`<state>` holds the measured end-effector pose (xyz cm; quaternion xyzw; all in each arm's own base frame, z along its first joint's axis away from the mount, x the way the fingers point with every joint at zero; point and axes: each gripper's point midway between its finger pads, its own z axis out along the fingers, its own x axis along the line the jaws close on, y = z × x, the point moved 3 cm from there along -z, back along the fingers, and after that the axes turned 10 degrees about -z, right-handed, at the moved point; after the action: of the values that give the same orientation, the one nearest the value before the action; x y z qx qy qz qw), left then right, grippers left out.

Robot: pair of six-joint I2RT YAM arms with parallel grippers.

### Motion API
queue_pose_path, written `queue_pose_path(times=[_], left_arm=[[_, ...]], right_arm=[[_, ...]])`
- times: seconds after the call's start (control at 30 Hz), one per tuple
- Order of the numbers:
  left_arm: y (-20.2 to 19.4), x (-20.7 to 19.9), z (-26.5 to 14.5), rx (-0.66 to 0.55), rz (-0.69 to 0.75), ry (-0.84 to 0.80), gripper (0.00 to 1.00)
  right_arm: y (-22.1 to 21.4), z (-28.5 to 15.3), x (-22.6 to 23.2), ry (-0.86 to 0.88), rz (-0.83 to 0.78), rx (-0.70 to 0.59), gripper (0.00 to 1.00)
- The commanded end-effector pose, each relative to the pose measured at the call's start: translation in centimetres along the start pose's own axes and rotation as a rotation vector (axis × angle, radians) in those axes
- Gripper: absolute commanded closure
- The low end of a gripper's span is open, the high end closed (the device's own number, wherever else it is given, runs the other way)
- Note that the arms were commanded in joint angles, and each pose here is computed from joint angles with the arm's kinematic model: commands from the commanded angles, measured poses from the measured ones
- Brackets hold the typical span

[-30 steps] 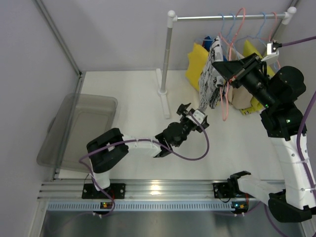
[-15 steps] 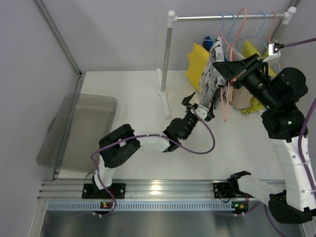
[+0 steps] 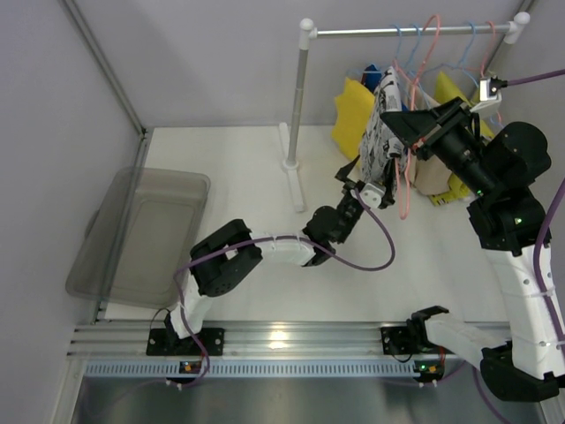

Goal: Remove the trousers from the hanger

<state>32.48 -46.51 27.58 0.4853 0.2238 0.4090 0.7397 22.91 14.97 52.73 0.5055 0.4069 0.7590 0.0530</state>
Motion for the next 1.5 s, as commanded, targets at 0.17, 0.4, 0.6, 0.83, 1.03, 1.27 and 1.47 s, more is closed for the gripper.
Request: queue_pose_path(times=[0.17, 0.4, 0.6, 0.83, 1.03, 1.27, 1.47], left_arm=[[4.1, 2.3, 2.2, -0.136, -0.03, 0.059, 0.06], [1.9, 3.1, -1.7, -0.047, -0.011, -0.042, 0.01], [-0.1, 3.8, -3.9, 0.002, 0.019, -0.049, 0.01], [-0.8, 3.6, -2.5, -0.007, 0.03, -0.033, 0.01], [-0.3, 3.5, -4.1, -0.014, 0.029, -0.095, 0.01], [1.7, 3.9, -5.9, 0.004, -0.02, -0.126, 0.01], [0.7, 4.0, -5.5, 0.018, 0.017, -0.111, 0.01]], right_arm=[[2.8, -2.5, 5.6, 0.205, -0.118, -0.136, 1.0], [4.0, -2.7, 6.9, 0.234, -0.16, -0.175, 1.0], [4.2, -2.7, 7.2, 0.242, -0.157, -0.174, 1.0], [4.0, -2.5, 7.0, 0.238, -0.145, -0.163, 1.0], [4.4, -2.6, 7.3, 0.24, -0.178, -0.177, 1.0], [4.0, -2.2, 6.8, 0.239, -0.16, -0.166, 1.0], [4.1, -2.6, 6.9, 0.235, -0.154, -0.172, 1.0]])
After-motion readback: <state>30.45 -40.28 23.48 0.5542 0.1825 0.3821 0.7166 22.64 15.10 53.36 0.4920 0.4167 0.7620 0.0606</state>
